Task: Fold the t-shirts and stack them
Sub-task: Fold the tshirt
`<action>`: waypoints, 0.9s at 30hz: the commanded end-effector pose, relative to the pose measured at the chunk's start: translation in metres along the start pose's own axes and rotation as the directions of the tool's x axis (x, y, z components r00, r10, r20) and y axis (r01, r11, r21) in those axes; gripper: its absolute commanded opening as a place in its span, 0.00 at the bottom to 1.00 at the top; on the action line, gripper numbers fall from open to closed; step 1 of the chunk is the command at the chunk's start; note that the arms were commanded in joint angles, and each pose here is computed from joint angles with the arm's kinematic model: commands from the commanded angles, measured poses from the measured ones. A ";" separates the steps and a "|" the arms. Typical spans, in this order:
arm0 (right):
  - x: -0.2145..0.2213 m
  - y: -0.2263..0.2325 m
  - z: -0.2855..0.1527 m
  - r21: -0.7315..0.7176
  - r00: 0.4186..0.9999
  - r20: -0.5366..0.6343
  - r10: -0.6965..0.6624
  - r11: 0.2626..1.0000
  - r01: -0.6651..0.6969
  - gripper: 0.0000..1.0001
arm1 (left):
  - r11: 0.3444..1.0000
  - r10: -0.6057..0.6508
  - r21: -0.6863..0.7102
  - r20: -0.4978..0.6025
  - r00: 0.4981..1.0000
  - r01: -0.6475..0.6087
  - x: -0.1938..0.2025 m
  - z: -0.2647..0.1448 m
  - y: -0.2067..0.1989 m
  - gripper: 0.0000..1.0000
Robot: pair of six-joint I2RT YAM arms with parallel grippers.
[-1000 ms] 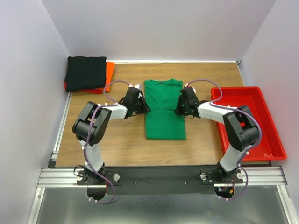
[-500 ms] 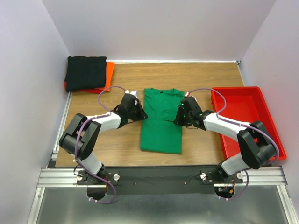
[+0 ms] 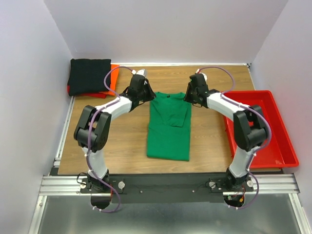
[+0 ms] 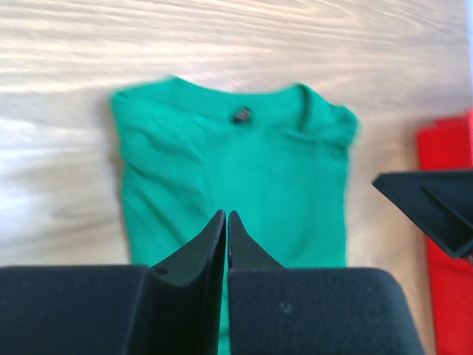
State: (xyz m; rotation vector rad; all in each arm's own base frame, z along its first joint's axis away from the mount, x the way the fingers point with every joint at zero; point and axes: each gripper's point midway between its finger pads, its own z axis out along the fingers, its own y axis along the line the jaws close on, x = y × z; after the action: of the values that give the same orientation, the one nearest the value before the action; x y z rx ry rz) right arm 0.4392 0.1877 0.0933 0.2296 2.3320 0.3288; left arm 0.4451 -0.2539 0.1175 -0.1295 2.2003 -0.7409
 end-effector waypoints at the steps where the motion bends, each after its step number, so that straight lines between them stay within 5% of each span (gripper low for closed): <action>1: -0.008 -0.003 0.027 0.053 0.999 0.001 -0.047 0.998 0.047 0.33 | 0.993 0.007 -0.114 -0.011 1.000 -0.008 -0.005 0.034 0.032 0.11; 15: 0.007 -0.049 0.080 0.168 0.997 -0.066 -0.035 0.985 0.046 0.30 | 0.984 -0.041 -0.177 -0.056 0.998 0.030 0.000 0.085 0.077 0.15; 20: -0.006 -0.038 0.068 0.127 0.999 -0.042 -0.034 0.991 0.039 0.33 | 0.997 -0.011 -0.077 -0.011 1.000 0.011 -0.025 0.071 0.045 0.34; 27: -0.051 -0.033 0.029 0.128 0.997 0.074 -0.035 0.991 0.026 0.47 | 0.996 0.078 0.045 0.036 0.996 -0.080 -0.035 0.035 -0.022 0.36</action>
State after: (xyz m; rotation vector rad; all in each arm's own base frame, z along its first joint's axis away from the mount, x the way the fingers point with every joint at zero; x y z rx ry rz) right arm 0.4880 0.1621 0.0508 0.2500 2.3769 0.1805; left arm 0.5061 -0.2511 0.0748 -0.1516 2.2604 -0.6651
